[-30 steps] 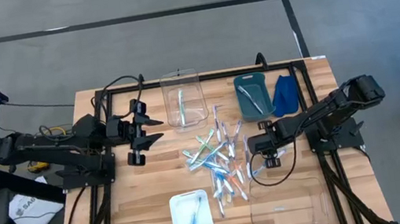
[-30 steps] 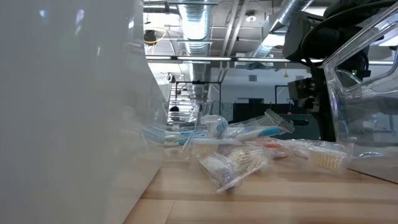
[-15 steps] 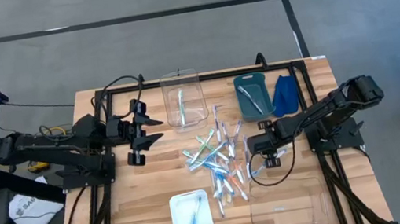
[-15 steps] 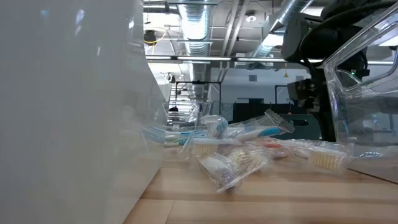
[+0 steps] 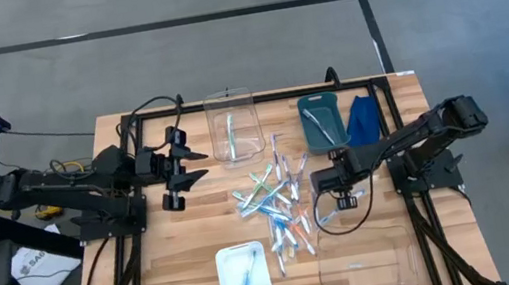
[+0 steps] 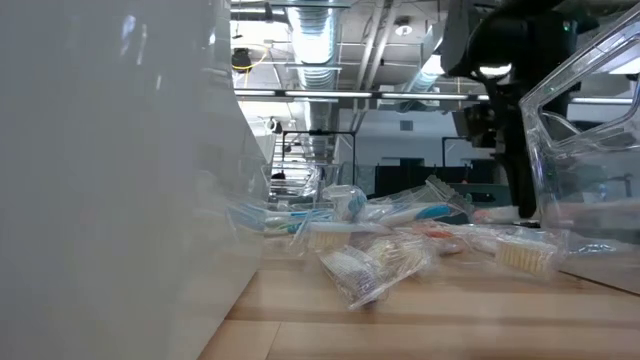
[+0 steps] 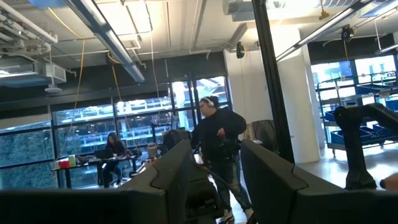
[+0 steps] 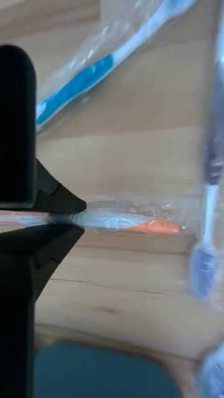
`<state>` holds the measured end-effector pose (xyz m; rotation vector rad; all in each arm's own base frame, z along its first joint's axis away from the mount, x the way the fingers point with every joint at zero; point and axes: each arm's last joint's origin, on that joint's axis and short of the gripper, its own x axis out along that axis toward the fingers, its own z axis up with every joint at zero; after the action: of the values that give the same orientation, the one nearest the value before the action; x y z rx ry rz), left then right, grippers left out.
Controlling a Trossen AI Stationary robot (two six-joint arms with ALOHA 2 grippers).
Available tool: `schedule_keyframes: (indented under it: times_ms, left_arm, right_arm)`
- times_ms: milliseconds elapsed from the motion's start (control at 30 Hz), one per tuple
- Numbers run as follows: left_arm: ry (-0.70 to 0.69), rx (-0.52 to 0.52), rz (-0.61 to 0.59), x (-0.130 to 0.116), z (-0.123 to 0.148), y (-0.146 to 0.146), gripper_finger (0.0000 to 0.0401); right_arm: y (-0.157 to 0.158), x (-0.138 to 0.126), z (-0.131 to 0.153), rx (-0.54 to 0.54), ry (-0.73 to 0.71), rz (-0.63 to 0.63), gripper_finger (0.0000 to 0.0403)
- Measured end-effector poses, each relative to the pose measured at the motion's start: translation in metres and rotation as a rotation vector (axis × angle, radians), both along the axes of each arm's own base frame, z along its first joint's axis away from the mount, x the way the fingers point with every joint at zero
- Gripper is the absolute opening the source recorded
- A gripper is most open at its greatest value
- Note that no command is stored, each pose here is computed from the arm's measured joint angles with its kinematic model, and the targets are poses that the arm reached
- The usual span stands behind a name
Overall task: Pick & Place Toothbrushes
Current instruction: Put the orange toothbrush into the bottom transparent bin
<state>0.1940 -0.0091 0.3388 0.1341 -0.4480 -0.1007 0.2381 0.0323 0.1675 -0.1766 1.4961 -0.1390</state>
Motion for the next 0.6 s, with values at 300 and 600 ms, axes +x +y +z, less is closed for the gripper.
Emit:
schedule_keyframes:
  times_ms: [300, 600]
  left_arm:
    - [0.004, 0.000, -0.001, 0.000, 0.000, 0.000, 0.0135]
    - [0.005, 0.000, 0.000, 0.000, 0.000, 0.000, 0.0135]
  right_arm:
    - [0.009, 0.008, 0.029, -0.003, 0.014, 0.031, 0.0024]
    - [0.027, 0.016, 0.078, -0.056, -0.024, 0.051, 0.0020]
